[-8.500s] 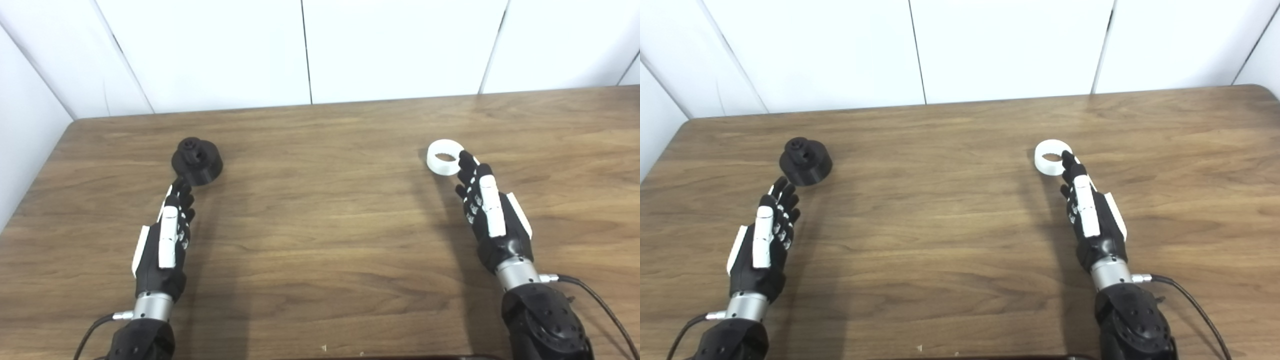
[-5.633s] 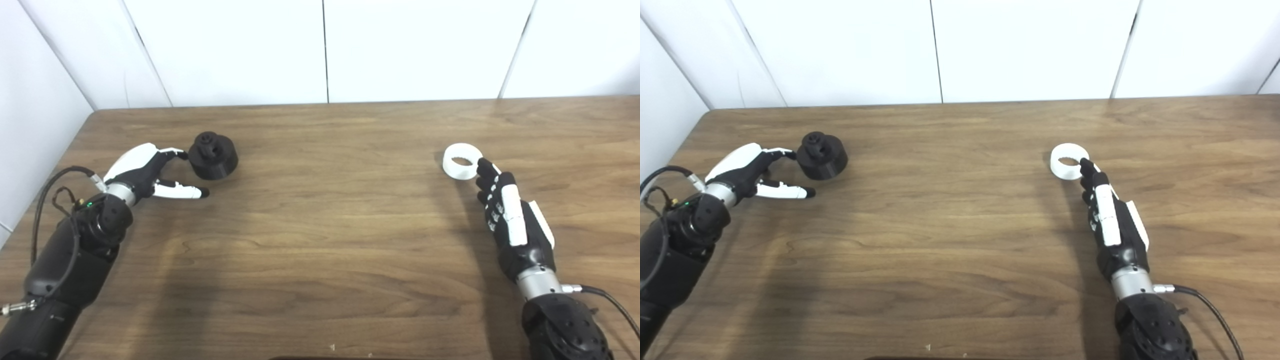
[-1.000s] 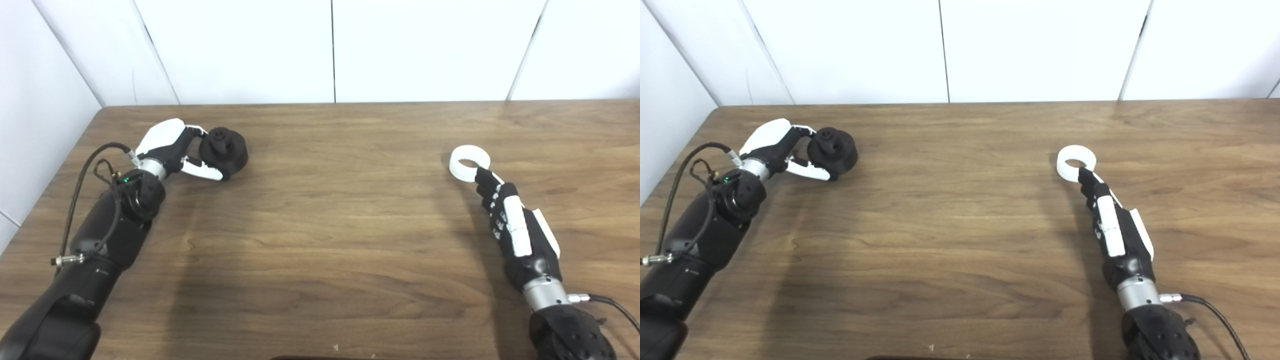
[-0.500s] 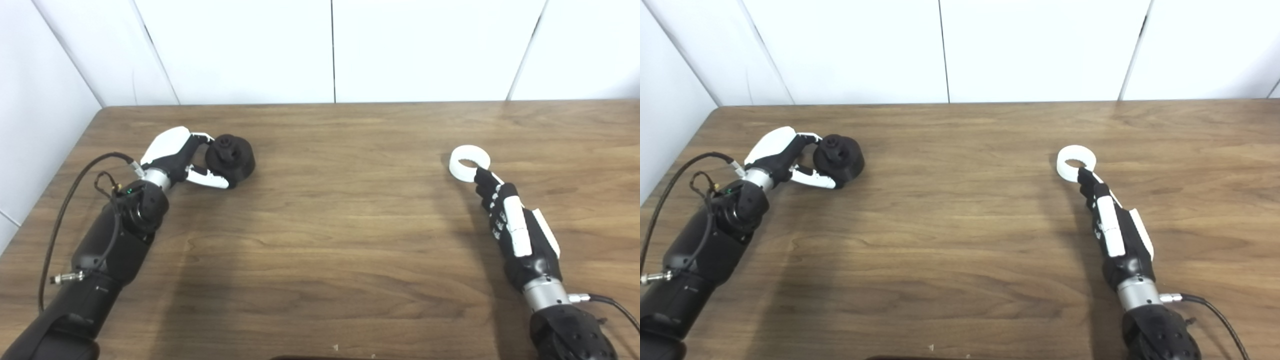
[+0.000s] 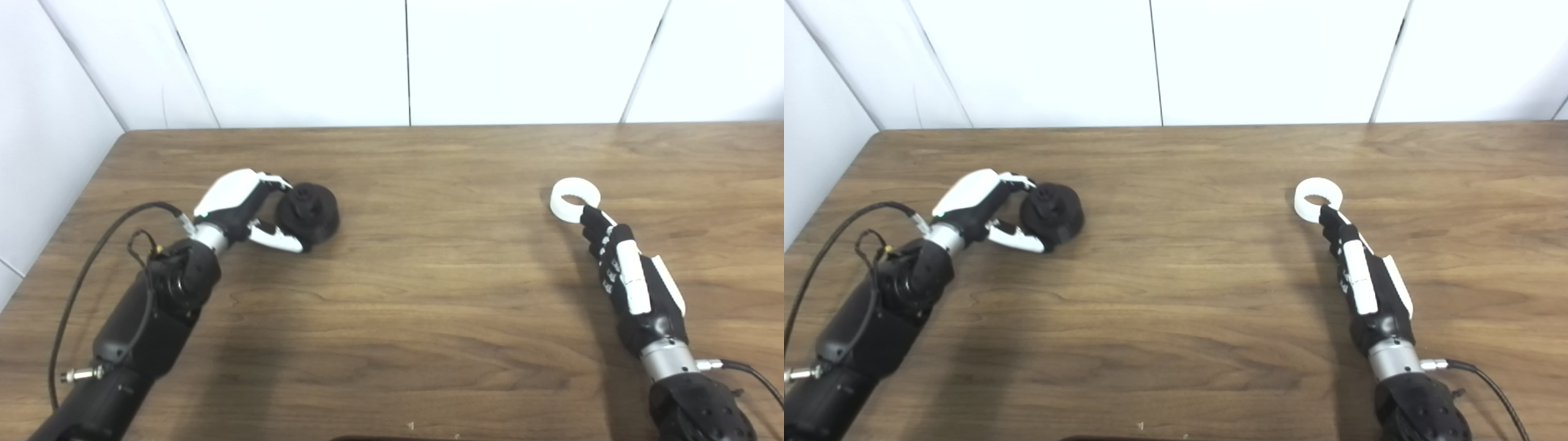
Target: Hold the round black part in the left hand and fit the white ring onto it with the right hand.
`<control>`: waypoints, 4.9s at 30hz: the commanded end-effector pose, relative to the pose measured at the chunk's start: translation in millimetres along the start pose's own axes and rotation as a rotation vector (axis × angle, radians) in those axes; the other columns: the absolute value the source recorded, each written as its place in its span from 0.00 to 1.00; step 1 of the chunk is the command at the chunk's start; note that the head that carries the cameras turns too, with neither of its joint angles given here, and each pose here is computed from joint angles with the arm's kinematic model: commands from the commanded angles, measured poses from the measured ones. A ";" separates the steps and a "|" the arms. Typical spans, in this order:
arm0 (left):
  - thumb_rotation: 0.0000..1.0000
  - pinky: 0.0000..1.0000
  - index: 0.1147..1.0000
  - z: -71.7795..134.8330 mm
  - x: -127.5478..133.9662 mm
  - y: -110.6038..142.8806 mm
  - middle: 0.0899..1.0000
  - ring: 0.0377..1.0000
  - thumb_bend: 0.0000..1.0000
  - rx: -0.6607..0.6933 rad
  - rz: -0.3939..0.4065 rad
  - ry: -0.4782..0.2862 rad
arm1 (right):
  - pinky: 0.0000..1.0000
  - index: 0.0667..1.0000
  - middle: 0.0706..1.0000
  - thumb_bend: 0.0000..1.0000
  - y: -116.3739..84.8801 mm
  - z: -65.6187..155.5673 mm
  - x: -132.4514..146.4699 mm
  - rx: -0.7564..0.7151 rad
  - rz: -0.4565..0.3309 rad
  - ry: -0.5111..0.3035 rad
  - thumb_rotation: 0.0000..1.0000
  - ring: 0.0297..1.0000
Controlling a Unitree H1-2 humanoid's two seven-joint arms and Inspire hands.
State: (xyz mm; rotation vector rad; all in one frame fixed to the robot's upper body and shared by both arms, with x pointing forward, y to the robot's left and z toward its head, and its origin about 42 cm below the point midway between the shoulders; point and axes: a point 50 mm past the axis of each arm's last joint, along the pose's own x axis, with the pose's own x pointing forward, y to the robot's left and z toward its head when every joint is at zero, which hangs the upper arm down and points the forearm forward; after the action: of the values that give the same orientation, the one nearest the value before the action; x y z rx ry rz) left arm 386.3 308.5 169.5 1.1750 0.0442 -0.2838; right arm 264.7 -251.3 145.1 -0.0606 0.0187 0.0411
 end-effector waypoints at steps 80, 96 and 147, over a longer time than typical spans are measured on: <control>0.40 0.90 0.57 88.7 -67.7 -82.2 0.88 0.97 0.73 -0.041 -0.087 -0.338 | 0.97 0.86 0.95 0.84 -25.8 96.4 122.0 -0.878 -0.002 -0.162 0.49 0.99; 0.40 0.91 0.57 89.1 -68.3 -79.5 0.88 0.96 0.73 -0.039 -0.082 -0.345 | 1.00 0.83 0.99 0.99 -21.5 80.8 164.9 -0.999 0.063 -0.053 0.38 1.00; 0.42 0.91 0.58 88.9 -67.4 -76.2 0.89 0.97 0.72 -0.052 -0.084 -0.337 | 1.00 0.74 0.98 0.92 -48.4 62.1 160.9 -1.038 0.036 0.010 0.41 1.00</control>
State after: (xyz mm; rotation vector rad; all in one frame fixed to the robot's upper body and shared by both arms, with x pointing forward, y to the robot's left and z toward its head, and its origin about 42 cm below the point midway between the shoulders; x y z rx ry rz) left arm 291.0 214.0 145.1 1.0529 -0.1997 -0.5362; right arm 420.0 -290.4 187.2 -1.0787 0.0853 0.1111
